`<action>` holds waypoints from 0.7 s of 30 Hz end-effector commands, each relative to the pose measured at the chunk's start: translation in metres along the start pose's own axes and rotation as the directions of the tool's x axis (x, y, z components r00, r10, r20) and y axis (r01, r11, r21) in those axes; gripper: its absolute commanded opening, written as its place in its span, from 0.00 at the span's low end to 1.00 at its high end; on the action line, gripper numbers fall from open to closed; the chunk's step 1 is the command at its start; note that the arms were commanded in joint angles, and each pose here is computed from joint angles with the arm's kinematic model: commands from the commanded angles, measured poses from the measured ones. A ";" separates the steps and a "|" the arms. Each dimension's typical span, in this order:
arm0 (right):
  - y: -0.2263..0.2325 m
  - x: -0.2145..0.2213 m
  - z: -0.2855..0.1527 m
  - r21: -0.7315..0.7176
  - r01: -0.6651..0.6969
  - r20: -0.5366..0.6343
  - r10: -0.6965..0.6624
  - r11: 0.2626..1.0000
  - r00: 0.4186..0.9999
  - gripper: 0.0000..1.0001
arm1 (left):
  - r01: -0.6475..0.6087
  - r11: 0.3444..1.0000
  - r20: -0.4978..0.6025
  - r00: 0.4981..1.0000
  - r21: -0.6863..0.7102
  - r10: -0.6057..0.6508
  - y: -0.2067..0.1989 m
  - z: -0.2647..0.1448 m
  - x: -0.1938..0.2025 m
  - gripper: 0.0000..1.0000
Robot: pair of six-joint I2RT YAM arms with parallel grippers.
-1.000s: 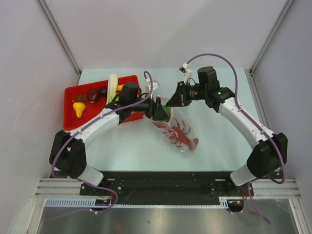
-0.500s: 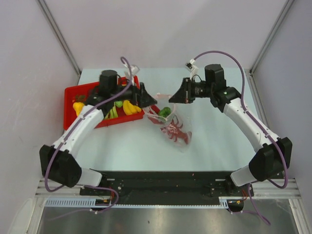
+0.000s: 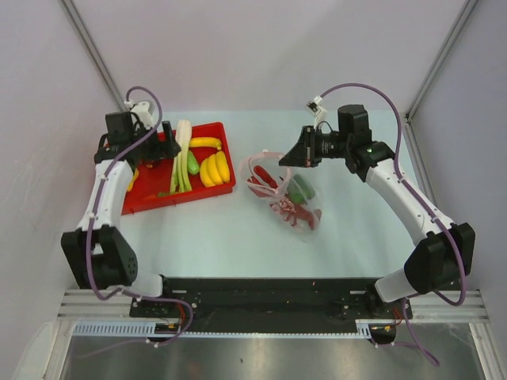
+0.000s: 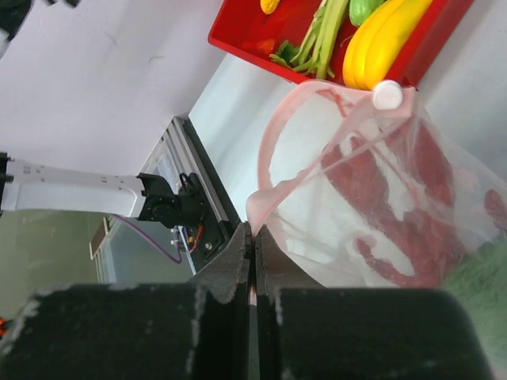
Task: Place the food in the zip-top bag and seal the zipper
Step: Pick up the fake fruit from the bin.
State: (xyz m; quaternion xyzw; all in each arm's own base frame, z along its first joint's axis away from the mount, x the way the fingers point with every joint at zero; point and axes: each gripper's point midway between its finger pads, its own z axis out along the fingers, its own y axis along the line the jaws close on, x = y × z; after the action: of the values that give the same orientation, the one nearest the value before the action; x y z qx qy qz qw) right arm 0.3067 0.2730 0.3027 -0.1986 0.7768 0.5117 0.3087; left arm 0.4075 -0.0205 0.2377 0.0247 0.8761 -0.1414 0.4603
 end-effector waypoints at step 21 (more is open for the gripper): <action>0.000 -0.012 0.000 -0.017 0.065 0.013 -0.065 0.998 0.998 0.00 | 0.047 0.949 -0.157 0.983 -0.310 -0.099 0.195 0.153 0.024 0.85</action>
State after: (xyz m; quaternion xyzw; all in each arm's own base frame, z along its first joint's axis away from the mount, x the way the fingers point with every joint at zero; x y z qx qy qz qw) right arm 0.3105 0.2706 0.2936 -0.2048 0.7791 0.5069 0.3068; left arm 0.5327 0.1199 0.0761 -0.0902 0.9340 -0.0196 0.3452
